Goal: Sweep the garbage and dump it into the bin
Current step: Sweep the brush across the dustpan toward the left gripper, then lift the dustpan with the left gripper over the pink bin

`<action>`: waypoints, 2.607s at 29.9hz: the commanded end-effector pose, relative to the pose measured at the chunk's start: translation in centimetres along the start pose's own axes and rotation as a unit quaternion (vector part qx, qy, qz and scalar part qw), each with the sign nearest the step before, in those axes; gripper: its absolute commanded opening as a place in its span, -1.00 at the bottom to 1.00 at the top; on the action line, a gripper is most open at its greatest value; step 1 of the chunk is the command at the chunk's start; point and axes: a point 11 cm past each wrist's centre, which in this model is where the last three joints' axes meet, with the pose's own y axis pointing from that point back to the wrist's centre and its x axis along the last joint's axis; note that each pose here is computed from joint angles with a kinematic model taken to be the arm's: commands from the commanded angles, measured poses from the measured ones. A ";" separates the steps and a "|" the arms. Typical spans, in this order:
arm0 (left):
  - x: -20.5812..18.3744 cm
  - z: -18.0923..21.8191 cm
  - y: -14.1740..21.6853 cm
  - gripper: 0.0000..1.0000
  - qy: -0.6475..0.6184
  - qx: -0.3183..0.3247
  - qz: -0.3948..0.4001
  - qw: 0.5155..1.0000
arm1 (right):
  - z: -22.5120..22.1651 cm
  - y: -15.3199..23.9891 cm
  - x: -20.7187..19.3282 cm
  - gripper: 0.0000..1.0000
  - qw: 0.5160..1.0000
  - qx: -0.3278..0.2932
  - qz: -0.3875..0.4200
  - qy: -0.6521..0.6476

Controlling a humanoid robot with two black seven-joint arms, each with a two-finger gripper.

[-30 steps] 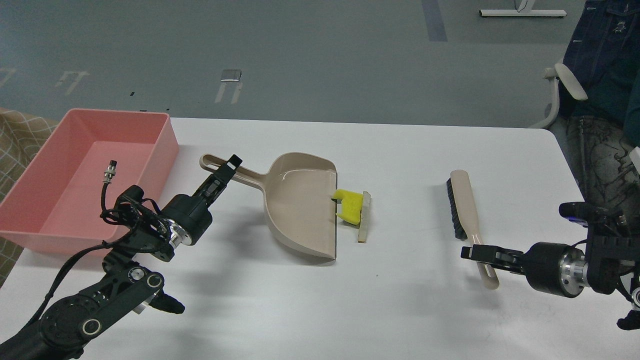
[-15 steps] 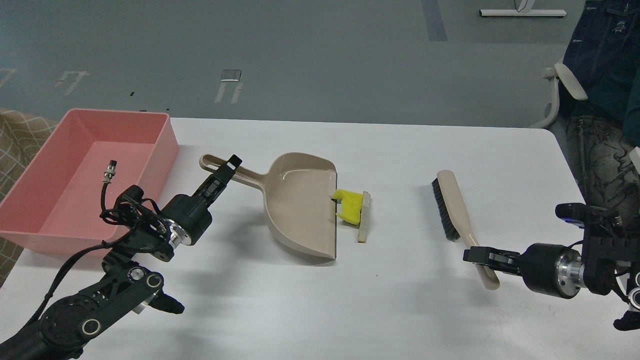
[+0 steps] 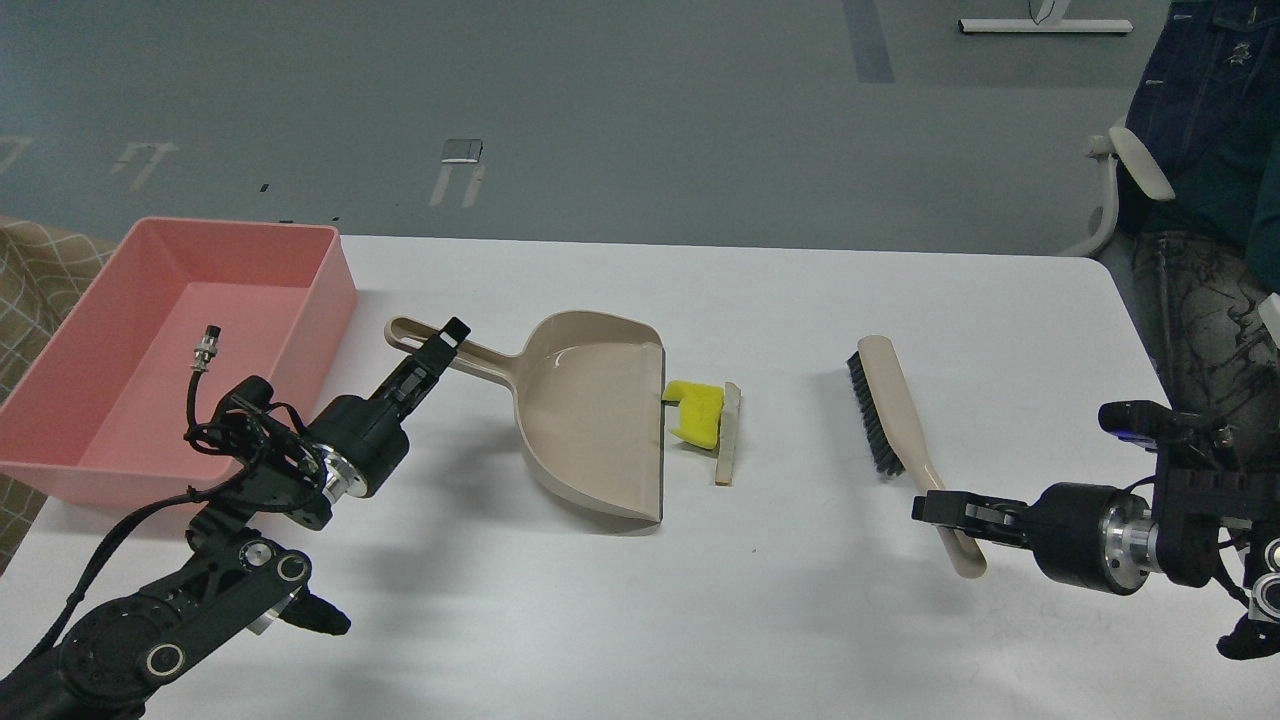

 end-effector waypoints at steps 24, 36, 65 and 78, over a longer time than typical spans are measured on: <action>0.0 -0.1 0.1 -1.00 0.000 0.002 0.000 1.000 | -7.7 -6.3 -1.7 -1.00 0.987 0.128 -0.057 -0.073; -0.1 -0.3 0.3 -1.00 0.002 0.004 0.001 1.000 | -13.2 -10.2 -2.0 -1.00 0.977 0.181 -0.086 -0.066; 1.1 -0.9 -0.3 -1.00 0.174 0.023 0.072 0.982 | -11.4 -4.0 6.6 -1.00 0.979 0.179 0.012 -0.102; 3.7 -0.1 -0.8 -1.00 0.213 0.006 0.108 0.971 | -4.6 1.0 7.4 -1.00 0.972 0.132 0.073 -0.177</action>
